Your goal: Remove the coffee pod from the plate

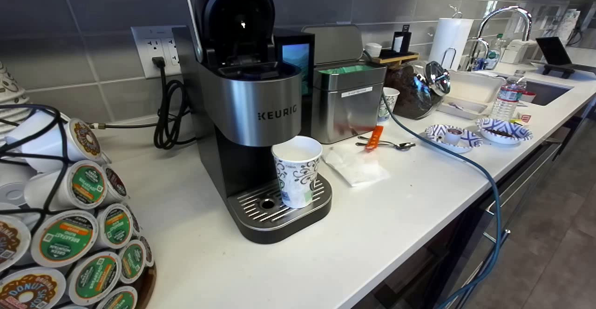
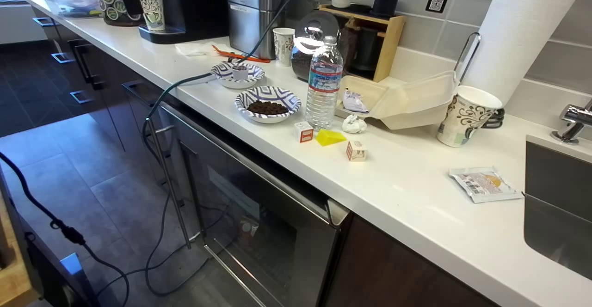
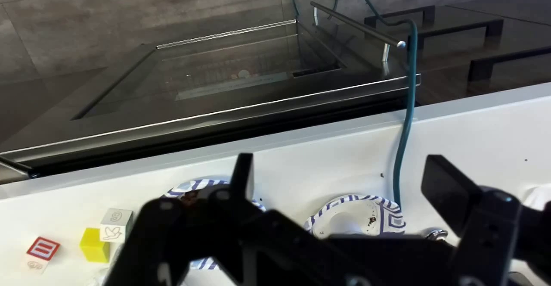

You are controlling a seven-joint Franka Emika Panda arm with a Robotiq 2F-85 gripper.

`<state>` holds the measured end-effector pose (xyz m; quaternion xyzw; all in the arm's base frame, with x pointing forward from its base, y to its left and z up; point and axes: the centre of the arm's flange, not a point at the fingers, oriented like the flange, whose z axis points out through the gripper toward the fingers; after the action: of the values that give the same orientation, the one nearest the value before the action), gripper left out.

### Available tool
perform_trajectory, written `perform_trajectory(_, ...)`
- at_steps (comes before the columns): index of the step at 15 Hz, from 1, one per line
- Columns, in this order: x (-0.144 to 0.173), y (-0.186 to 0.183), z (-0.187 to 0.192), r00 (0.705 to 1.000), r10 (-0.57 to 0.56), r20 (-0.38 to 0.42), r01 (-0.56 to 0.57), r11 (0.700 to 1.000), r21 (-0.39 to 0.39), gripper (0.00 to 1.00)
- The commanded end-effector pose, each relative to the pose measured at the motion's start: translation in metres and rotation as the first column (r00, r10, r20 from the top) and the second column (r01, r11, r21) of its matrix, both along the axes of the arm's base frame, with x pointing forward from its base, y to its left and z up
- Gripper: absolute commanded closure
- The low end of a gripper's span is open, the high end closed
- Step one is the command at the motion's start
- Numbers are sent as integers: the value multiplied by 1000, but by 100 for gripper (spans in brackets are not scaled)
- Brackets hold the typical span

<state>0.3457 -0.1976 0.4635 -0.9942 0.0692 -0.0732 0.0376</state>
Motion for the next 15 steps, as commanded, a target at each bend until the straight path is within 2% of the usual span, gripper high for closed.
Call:
perform_trajectory(1, 58, 30, -26, 1000, 20, 13, -21, 998, 52, 0)
perform_trajectory(3, 95, 59, -39, 997, -25, 68, 23, 999, 33, 0)
perform_trajectory(4, 115, 70, -45, 993, -52, 108, 52, 999, -3, 0)
perform_trajectory(7, 176, 97, -70, 984, -122, 129, 133, 988, -80, 0)
perform_trajectory(9, 210, 106, -89, 981, -158, 110, 172, 977, -128, 0)
perform_trajectory(11, 232, 105, -106, 979, -194, 68, 203, 964, -171, 0)
perform_trajectory(13, 244, 94, -119, 970, -242, 32, 243, 945, -217, 0)
perform_trajectory(15, 253, 82, -129, 965, -263, -20, 252, 941, -228, 0)
